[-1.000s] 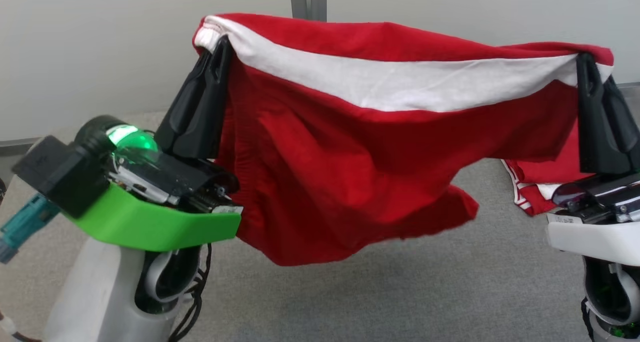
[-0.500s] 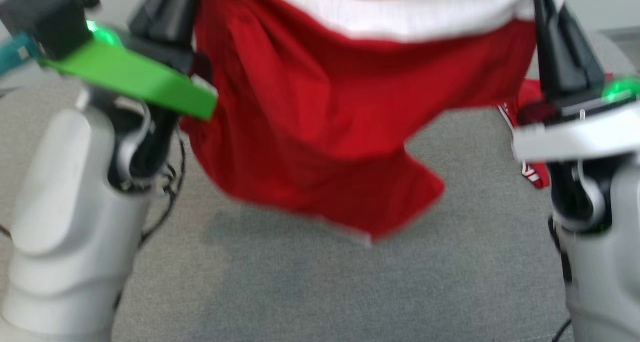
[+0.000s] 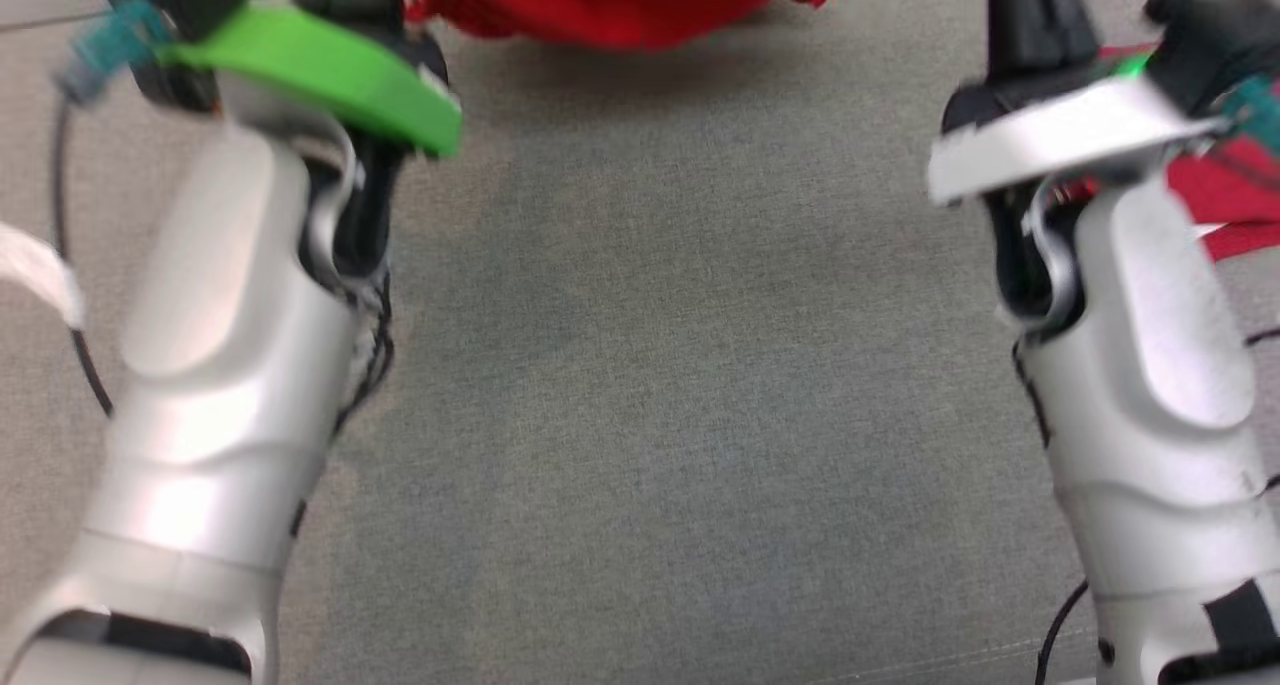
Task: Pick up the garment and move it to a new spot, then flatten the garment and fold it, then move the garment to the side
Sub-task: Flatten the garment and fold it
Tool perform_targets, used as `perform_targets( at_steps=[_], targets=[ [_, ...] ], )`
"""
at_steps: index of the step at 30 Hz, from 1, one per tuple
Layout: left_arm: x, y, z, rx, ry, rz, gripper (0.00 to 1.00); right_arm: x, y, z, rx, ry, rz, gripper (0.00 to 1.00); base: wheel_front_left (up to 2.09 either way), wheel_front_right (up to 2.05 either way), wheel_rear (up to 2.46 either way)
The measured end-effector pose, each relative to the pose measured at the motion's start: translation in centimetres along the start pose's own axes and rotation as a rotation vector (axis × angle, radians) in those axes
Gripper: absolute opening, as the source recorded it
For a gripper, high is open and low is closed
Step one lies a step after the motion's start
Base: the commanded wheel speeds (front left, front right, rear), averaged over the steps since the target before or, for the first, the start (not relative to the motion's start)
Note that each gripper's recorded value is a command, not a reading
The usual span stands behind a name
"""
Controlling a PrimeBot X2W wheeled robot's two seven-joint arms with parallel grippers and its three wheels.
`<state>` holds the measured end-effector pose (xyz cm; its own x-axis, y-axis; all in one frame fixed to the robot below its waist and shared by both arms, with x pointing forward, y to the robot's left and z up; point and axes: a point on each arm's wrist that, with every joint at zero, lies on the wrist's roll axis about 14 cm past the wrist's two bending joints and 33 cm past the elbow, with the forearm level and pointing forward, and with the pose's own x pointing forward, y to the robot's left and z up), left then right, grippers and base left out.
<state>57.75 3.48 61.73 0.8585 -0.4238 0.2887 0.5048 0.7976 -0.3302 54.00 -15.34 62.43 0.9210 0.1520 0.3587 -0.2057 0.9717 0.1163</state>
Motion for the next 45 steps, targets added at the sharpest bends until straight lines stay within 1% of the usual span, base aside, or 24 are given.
perform_targets(
  at_steps=[2, 3, 6, 8, 14, 20, 26, 30, 34, 36, 38, 41, 45],
  targets=[
    [-1.8, 0.7, -3.8, -0.045, 0.075, 0.032, 0.00, -1.9, -0.6, -3.6, 0.029, 0.092, -0.028, 0.00, 0.00, 0.00, 0.00],
    [-2.6, 0.8, -5.0, -0.076, 0.095, 0.045, 0.00, -2.8, -0.8, -4.8, 0.045, 0.120, -0.043, 0.00, 0.00, 0.00, 0.00],
    [-4.9, 0.6, -7.4, -0.139, 0.141, 0.067, 0.00, -5.3, -1.4, -7.1, 0.074, 0.188, -0.077, 0.00, 0.00, 0.00, 0.00],
    [-6.3, 0.5, -8.0, -0.180, 0.143, 0.083, 0.00, -6.7, -1.6, -7.7, 0.099, 0.208, -0.099, 0.00, 0.00, 0.00, 0.00],
    [-9.9, -0.7, -5.9, -0.233, 0.059, 0.096, 0.00, -9.7, -2.0, -5.0, 0.126, 0.136, -0.138, 0.00, 0.00, 0.00, 0.00],
    [-14.6, -3.3, -4.3, -0.250, 0.015, 0.099, 0.00, -14.3, -1.8, -1.7, 0.135, 0.078, -0.177, 0.00, 0.00, 0.00, 0.00],
    [-18.9, -5.6, -2.3, -0.270, -0.032, 0.109, 0.00, -18.6, -1.1, 1.3, 0.127, 0.048, -0.188, 0.00, 0.00, 0.00, 0.00],
    [-21.6, -7.1, -2.9, -0.292, -0.008, 0.118, 0.00, -21.0, -0.9, 2.3, 0.111, 0.082, -0.197, 0.00, 0.00, 0.00, 0.00],
    [-23.0, -7.5, -4.6, -0.308, 0.047, 0.138, 0.00, -21.7, -1.1, 1.8, 0.118, 0.127, -0.210, 0.00, 0.00, 0.00, 0.00],
    [-23.3, -7.1, -5.5, -0.323, 0.070, 0.162, 0.00, -21.8, -1.3, 0.6, 0.128, 0.163, -0.219, 0.00, 0.00, 0.00, 0.00],
    [-23.7, -6.7, -7.3, -0.359, 0.126, 0.200, 0.00, -21.6, -1.5, -0.8, 0.126, 0.211, -0.221, 0.00, 0.00, 0.00, 0.00],
    [-24.4, -5.8, -9.8, -0.400, 0.211, 0.262, 0.00, -19.9, -1.5, -2.7, 0.119, 0.262, -0.204, 0.00, 0.00, 0.00, 0.00],
    [-23.8, -4.3, -11.1, -0.435, 0.244, 0.329, 0.00, -17.2, -2.0, -4.9, 0.077, 0.324, -0.164, 0.00, 0.00, 0.00, 0.00]
  ],
)
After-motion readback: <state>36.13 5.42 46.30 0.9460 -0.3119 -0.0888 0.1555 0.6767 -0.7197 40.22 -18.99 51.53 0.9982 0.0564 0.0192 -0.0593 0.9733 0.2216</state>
